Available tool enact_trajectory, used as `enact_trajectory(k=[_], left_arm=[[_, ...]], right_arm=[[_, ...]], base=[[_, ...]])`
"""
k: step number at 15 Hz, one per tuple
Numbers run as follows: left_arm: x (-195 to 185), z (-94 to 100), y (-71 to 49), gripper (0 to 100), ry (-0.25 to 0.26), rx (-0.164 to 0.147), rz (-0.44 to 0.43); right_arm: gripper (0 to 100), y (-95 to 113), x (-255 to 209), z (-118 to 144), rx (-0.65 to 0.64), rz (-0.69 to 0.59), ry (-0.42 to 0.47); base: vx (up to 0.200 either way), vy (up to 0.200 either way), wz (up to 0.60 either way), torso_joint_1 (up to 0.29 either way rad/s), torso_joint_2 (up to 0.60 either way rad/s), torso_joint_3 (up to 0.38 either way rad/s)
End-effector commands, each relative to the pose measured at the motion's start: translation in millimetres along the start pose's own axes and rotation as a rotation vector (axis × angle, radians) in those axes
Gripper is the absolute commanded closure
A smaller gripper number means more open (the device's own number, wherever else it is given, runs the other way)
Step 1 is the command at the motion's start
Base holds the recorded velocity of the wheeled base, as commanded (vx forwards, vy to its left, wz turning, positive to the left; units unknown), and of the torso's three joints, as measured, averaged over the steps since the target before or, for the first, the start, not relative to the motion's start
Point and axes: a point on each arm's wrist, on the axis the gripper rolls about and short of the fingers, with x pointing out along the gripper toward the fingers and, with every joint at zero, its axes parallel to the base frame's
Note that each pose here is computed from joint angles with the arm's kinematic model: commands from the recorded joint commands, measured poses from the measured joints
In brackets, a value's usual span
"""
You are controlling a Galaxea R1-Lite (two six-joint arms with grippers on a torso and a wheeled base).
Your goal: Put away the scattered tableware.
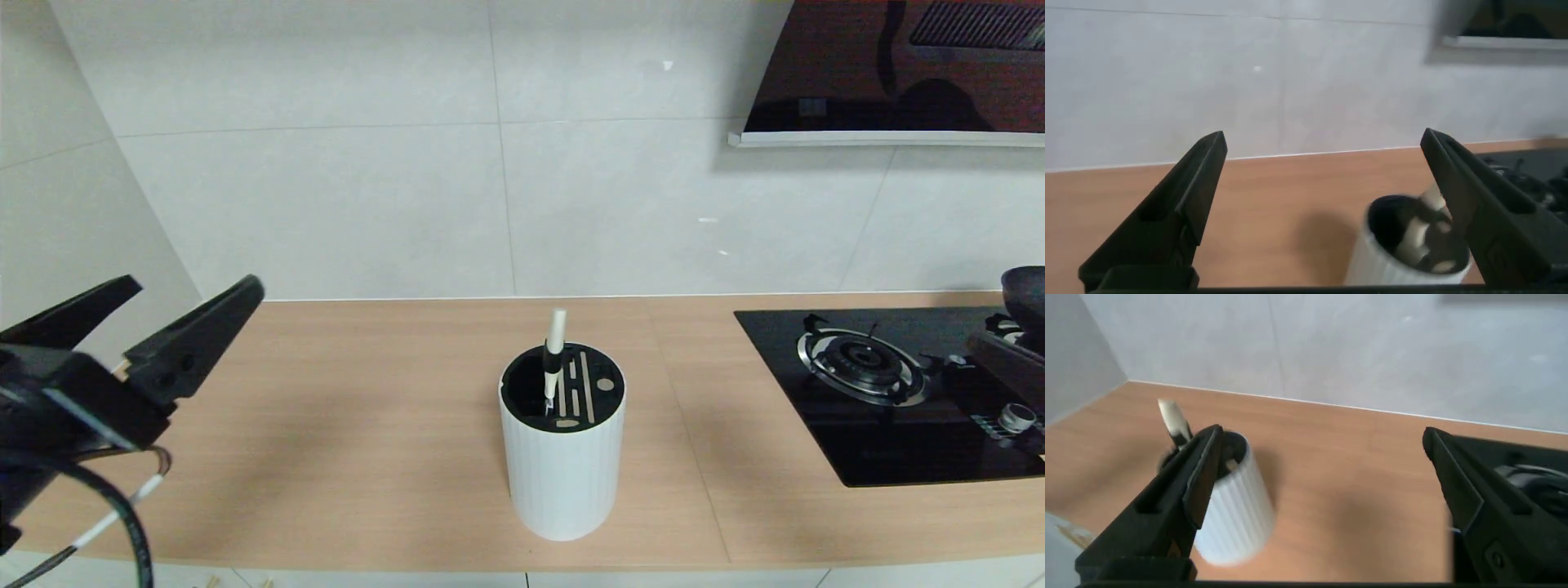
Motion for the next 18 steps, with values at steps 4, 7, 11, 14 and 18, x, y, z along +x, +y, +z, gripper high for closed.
enact_trajectory(k=[4,7,11,14,18], left_arm=[[-130.9,-5.1,44.6,0,-0.037,0.044,0.153],[-162.9,-18.1,43.8,0,-0.057,0.067,0.213],[-181.2,-34.0,38.6,0,-0.100,0.069,0.367],[-185.8,-60.0,39.6,0,-0.044,0.079,0.422],[-170.8,-108.4,46.7,0,0.087,0.122,0.325]], right_arm=[[0,-9.3,-140.9,-24.3,-0.053,-0.242,-0.154],[0,-3.4,-156.0,-30.1,-0.066,-0.327,-0.129],[0,8.6,-162.8,-41.6,-0.148,-0.443,-0.151],[0,9.5,-165.1,-49.7,-0.141,-0.458,-0.147],[0,0.2,-141.2,-91.2,-0.139,-0.353,-0.067]], base=[[0.000,0.000,0.00,0.000,0.00,0.000],[0.000,0.000,0.00,0.000,0.00,0.000],[0.000,0.000,0.00,0.000,0.00,0.000],[0.000,0.000,0.00,0.000,0.00,0.000],[0.000,0.000,0.00,0.000,0.00,0.000]])
